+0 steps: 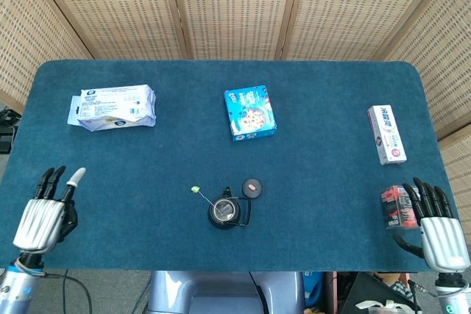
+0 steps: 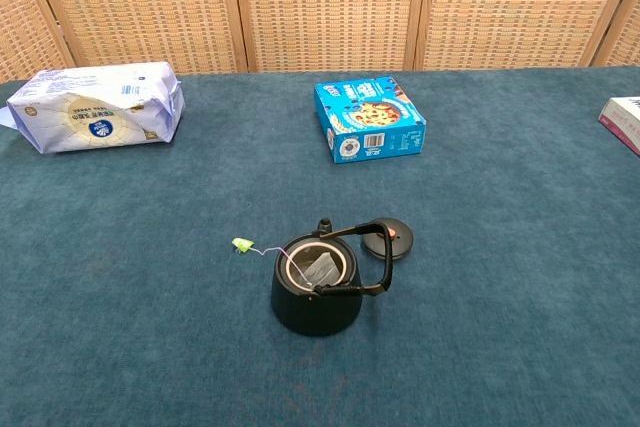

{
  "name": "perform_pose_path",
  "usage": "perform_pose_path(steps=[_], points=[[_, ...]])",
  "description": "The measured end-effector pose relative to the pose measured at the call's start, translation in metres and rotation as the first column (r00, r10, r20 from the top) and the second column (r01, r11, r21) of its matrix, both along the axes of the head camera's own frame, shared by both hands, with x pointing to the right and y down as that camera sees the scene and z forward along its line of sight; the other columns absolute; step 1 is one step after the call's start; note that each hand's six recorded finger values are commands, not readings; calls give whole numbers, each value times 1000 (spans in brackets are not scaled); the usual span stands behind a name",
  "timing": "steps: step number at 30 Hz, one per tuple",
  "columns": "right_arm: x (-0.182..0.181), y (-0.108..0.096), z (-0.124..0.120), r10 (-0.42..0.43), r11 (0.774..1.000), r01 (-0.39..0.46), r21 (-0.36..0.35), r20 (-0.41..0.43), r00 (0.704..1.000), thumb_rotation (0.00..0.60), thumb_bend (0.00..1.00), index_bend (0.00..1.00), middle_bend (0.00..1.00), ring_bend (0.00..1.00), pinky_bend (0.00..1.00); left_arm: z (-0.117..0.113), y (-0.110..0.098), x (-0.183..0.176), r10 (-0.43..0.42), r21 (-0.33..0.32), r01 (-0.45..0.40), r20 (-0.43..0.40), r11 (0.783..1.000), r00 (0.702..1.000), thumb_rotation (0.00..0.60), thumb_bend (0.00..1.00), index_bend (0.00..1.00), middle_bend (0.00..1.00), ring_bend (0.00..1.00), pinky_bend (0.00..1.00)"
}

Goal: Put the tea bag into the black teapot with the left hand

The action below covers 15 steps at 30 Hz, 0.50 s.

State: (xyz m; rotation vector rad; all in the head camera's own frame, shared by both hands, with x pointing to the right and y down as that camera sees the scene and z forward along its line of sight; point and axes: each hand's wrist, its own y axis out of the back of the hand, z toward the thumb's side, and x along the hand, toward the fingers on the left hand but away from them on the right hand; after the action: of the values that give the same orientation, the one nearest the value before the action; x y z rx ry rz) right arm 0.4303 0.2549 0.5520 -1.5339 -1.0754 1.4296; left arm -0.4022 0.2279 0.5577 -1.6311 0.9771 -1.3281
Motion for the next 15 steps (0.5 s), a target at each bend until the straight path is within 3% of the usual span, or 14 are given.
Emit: perform_pose_path(steps=[5, 15], points=[[-1, 0, 0, -2, 1000, 2, 4, 0, 1000, 600, 0, 0, 0, 0, 0, -2, 11, -10, -6, -14, 7, 38, 1000, 999, 600, 251, 0, 0, 0, 0], [-2, 1, 1, -4, 1000, 4, 7, 5, 1000, 600, 0, 0, 0, 0, 0, -3, 23, -25, -44, -38, 48, 107, 998, 993, 600, 247, 0, 0, 0, 0]])
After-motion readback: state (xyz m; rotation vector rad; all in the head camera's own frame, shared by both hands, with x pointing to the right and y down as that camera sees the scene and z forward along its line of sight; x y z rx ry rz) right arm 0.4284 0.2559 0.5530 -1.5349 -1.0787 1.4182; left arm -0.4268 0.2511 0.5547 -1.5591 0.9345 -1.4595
